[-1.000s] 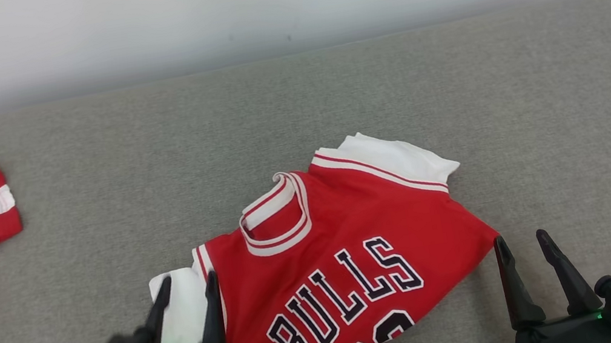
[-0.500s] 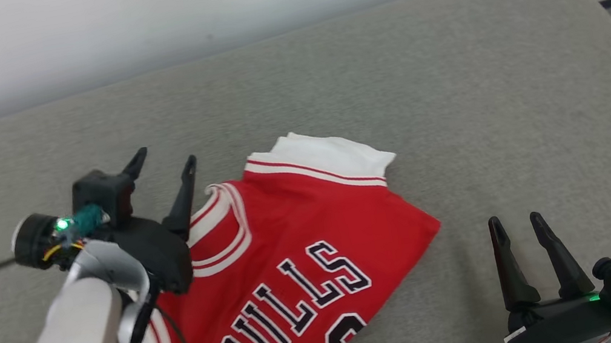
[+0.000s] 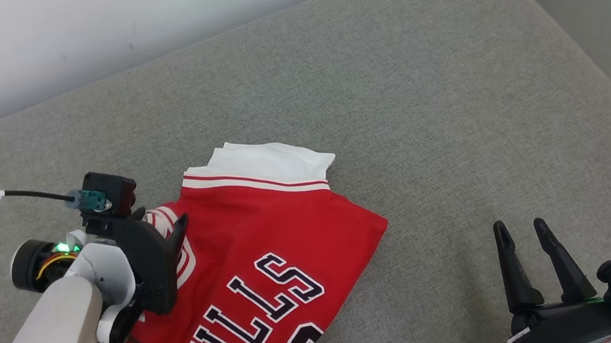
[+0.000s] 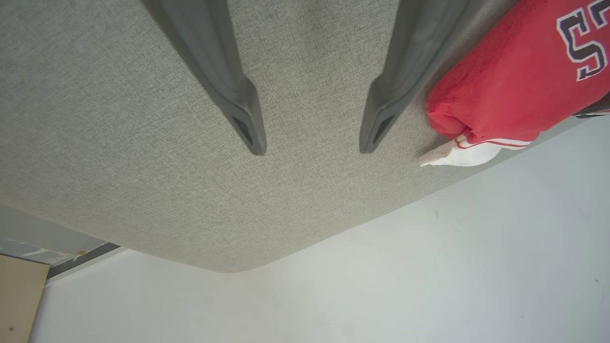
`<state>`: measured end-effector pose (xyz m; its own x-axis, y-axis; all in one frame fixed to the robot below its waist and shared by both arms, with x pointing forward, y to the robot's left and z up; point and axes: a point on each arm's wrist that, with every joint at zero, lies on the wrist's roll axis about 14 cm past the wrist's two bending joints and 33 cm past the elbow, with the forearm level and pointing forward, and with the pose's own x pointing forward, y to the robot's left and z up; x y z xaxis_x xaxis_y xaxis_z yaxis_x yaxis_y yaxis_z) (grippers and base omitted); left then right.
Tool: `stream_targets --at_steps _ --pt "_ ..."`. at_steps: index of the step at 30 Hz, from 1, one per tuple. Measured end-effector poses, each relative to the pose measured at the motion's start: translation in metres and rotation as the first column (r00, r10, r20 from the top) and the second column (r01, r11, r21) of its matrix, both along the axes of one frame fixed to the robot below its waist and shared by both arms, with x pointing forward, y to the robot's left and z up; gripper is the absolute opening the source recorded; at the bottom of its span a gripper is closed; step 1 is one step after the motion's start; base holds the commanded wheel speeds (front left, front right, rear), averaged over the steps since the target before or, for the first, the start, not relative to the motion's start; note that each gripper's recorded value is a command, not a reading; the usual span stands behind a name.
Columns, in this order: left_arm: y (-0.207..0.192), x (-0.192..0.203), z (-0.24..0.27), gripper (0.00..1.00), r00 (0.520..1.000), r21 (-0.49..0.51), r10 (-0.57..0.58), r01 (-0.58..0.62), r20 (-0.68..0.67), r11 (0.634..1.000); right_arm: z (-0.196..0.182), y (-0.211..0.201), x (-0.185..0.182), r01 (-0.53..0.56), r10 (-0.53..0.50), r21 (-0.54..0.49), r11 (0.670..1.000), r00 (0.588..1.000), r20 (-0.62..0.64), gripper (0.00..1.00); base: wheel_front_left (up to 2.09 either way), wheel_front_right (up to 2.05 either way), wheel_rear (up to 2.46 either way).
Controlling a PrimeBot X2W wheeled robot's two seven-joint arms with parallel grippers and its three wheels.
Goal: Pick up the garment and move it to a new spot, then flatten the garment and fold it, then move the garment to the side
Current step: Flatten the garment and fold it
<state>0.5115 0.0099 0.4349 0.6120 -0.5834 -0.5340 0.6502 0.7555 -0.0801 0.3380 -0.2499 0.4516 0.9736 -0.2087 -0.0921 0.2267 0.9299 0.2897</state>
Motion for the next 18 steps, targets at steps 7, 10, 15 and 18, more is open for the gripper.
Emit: stream_targets --at_steps 7,10,15,18 --pt "0.014 -0.011 -0.022 1.0 0.991 0.062 0.023 -0.015 -0.128 0.998 0.002 -0.002 -0.001 0.006 -0.006 -0.002 1.0 1.0 0.006 1.0 0.0 0.0 0.0" --pt "0.006 -0.019 -0.022 0.46 0.986 0.037 0.008 -0.001 -0.167 0.999 0.002 -0.001 0.001 0.002 -0.002 -0.001 1.0 1.0 0.007 1.0 0.0 0.0 0.0" --pt "-0.009 -0.017 -0.003 0.0 0.994 -0.056 -0.02 0.013 -0.11 0.998 0.001 0.0 0.003 -0.003 0.003 0.0 1.0 1.0 0.005 1.0 0.0 0.0 0.0" --pt "-0.007 0.0 0.023 0.0 1.0 -0.129 0.012 -0.013 -0.012 0.992 0.0 0.002 0.006 -0.011 0.011 -0.005 1.0 1.0 0.004 1.0 0.0 0.0 0.0"
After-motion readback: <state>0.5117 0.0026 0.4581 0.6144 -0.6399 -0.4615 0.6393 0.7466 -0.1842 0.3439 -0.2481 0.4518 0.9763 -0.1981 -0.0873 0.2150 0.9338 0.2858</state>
